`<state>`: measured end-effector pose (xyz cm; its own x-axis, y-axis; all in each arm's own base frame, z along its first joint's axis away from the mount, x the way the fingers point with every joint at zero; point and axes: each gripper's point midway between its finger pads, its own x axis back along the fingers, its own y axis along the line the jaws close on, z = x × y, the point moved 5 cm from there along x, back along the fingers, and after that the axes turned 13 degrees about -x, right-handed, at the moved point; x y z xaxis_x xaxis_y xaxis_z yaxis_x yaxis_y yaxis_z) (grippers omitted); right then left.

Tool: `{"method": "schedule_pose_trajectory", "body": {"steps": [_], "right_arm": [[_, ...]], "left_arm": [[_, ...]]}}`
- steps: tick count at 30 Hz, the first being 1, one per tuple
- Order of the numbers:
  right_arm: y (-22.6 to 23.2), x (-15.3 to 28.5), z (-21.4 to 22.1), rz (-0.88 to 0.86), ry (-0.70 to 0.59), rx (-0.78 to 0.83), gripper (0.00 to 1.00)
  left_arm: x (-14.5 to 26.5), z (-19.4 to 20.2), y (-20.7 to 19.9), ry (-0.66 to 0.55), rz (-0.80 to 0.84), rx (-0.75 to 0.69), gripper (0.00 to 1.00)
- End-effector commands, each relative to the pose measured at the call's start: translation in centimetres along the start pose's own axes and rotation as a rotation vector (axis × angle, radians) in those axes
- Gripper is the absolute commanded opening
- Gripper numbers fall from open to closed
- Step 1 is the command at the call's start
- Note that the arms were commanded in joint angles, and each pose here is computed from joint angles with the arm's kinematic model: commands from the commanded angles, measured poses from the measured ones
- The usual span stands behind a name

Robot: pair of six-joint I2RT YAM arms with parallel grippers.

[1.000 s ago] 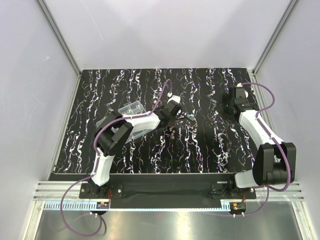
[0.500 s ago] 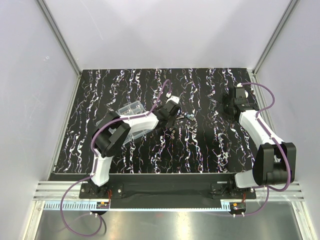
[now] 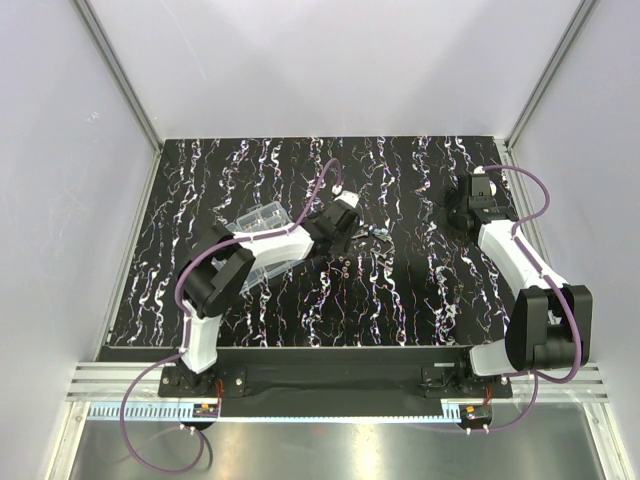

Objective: Sort the screws and nuts into containers

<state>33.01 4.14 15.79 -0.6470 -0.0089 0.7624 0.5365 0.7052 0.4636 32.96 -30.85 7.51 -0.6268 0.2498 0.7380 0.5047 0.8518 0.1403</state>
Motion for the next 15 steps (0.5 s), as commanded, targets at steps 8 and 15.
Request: {"method": "schedule_pose_trajectory", "body": {"steps": [8,15], "right_arm": [[0.6,0.9,-0.4,-0.028,-0.023,-0.007,0.80],[0.5,0.9,-0.3,-0.026,-0.023,-0.004,0.80]], "left_arm": [[0.2,-1.0,-2.0,-0.018,0.028,-0.021,0.49],[-0.6,-0.7,-1.9,0.014,-0.013,-0.020,0.51]]}}
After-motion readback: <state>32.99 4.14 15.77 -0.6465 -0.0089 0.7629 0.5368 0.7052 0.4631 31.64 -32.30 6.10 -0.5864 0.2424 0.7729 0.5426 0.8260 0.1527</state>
